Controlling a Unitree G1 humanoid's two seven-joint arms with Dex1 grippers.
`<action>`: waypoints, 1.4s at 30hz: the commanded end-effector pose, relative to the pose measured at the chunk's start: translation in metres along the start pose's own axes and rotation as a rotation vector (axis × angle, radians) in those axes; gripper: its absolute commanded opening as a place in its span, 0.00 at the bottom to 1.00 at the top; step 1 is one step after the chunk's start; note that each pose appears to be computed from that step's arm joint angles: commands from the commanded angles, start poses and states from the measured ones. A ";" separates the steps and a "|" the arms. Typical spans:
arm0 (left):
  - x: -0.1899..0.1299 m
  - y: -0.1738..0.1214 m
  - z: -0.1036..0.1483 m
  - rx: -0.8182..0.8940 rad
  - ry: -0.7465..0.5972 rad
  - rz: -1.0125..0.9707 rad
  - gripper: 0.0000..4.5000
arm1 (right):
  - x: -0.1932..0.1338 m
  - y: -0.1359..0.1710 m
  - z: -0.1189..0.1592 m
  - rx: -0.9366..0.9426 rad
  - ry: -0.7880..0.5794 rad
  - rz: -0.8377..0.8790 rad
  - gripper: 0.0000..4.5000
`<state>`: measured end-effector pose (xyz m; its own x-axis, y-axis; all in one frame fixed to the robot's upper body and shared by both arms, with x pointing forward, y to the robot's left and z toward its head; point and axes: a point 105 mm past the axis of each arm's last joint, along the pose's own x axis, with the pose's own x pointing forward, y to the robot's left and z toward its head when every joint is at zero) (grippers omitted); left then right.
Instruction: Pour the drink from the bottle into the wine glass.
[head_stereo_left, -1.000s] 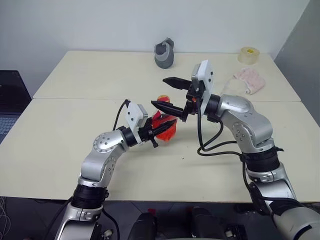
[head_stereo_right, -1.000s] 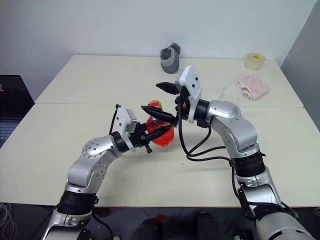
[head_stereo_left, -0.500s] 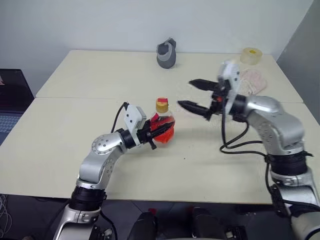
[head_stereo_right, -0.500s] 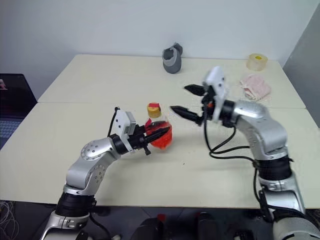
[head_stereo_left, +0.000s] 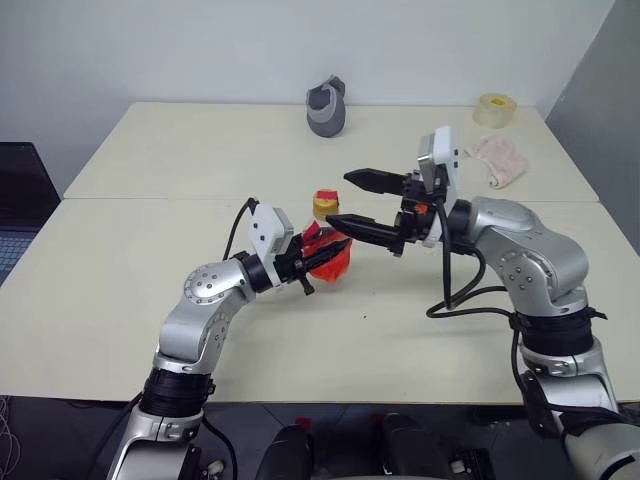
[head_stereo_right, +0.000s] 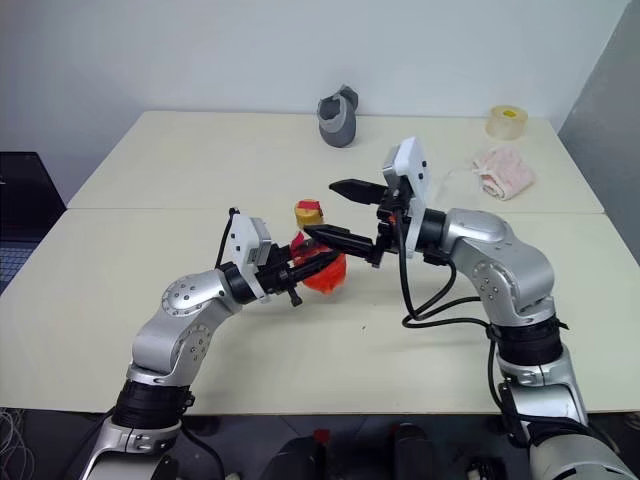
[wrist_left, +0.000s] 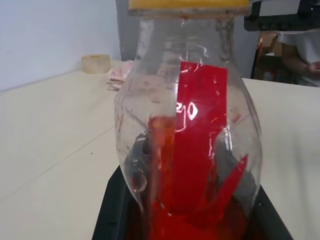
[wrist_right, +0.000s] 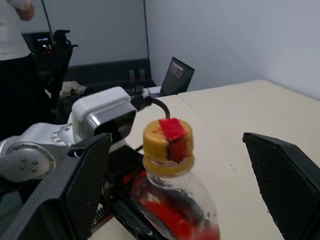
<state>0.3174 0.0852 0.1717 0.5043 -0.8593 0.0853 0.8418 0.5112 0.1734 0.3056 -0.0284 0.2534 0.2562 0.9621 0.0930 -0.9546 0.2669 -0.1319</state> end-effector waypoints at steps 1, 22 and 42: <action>0.003 -0.001 0.015 0.039 -0.050 -0.014 0.23 | 0.011 0.003 0.014 -0.044 -0.046 0.017 0.99; 0.002 0.003 0.015 0.042 -0.051 0.007 0.23 | 0.019 0.003 0.009 -0.065 -0.031 0.051 0.27; -0.012 -0.012 0.007 0.047 -0.022 -0.049 0.23 | 0.005 -0.007 0.029 0.075 0.000 0.055 0.27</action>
<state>0.3067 0.0944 0.1553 0.4914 -0.8704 0.0302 0.8565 0.4893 0.1642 0.3147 -0.0269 0.2718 0.2222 0.9733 0.0572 -0.9691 0.2269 -0.0971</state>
